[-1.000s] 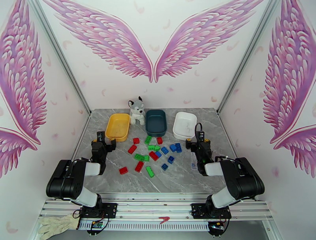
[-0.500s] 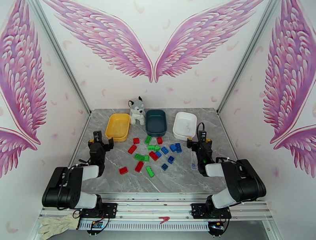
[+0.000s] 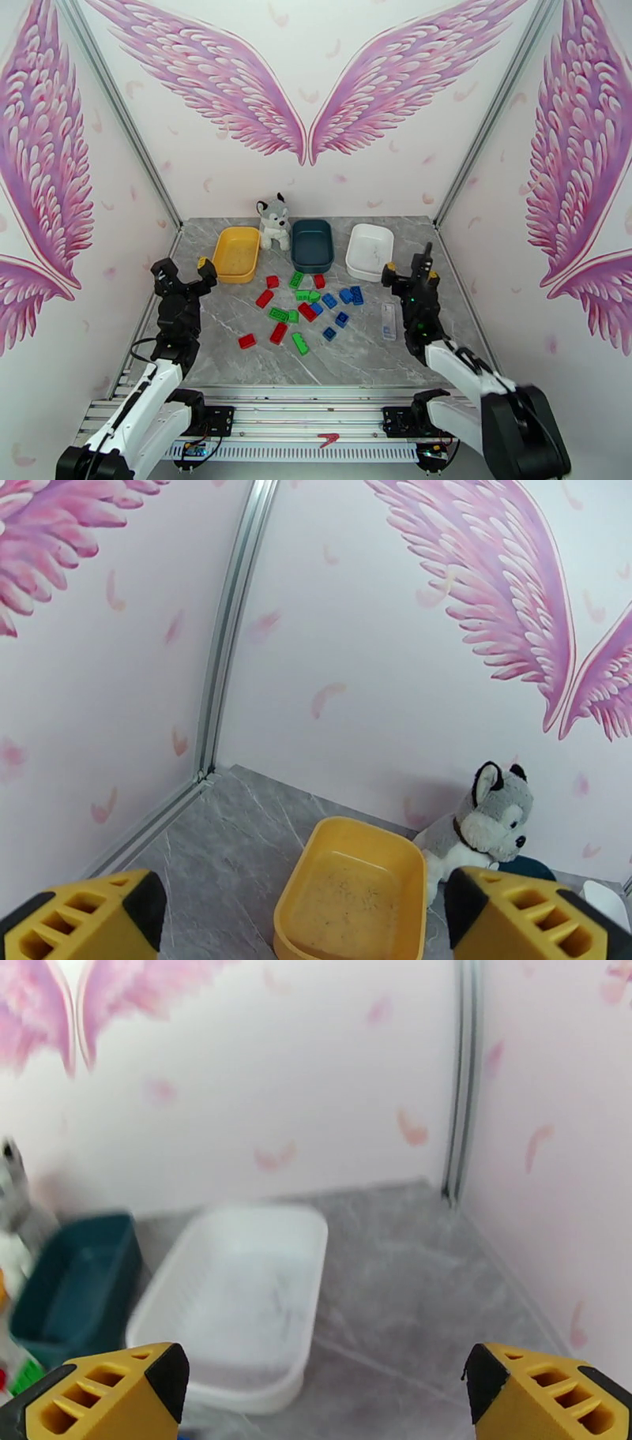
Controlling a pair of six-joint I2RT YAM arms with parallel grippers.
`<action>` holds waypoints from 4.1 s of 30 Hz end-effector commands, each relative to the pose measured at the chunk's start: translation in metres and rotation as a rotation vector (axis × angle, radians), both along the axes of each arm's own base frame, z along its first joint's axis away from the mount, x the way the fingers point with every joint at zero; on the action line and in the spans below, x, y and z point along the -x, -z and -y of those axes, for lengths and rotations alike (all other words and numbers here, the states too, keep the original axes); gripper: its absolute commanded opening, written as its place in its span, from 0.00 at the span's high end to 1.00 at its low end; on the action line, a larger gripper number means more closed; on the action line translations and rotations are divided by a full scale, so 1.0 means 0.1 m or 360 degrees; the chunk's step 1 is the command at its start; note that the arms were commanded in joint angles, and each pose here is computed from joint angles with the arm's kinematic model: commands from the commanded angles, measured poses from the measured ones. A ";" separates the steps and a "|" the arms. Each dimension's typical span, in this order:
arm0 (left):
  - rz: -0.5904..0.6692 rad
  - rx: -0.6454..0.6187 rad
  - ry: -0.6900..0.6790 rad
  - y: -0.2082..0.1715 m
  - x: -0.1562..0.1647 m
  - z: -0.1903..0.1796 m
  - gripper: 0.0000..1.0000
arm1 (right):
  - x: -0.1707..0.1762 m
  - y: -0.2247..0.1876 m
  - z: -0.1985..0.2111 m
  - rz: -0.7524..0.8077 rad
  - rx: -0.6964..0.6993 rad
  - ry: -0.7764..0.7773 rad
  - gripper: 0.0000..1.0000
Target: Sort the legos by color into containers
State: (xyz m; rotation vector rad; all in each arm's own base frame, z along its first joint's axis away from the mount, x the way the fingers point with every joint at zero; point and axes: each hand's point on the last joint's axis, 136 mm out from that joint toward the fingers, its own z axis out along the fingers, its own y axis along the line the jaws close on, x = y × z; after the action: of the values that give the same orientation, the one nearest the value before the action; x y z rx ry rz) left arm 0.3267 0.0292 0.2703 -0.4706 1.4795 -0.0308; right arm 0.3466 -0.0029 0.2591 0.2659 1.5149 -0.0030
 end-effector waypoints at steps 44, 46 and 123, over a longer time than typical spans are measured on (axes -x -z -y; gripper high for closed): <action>-0.0614 0.0321 0.0982 0.83 0.47 1.44 0.07 | 1.23 2.07 -3.25 -0.1775 0.0379 -0.1580 0.36; -0.0620 0.0311 0.0955 0.84 0.46 1.40 0.07 | 1.21 2.14 -3.24 -0.1797 0.0423 -0.1534 0.38; -0.0717 0.0530 0.1407 1.08 0.36 2.12 0.06 | 0.78 1.92 -2.61 -0.1728 0.0550 -0.1015 0.82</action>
State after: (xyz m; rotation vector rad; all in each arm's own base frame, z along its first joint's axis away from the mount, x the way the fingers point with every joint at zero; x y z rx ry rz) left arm 0.2941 -0.1590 0.1498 -0.1189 2.0891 -0.8106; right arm 0.2536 0.2694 0.0419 -0.7002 2.6200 0.1042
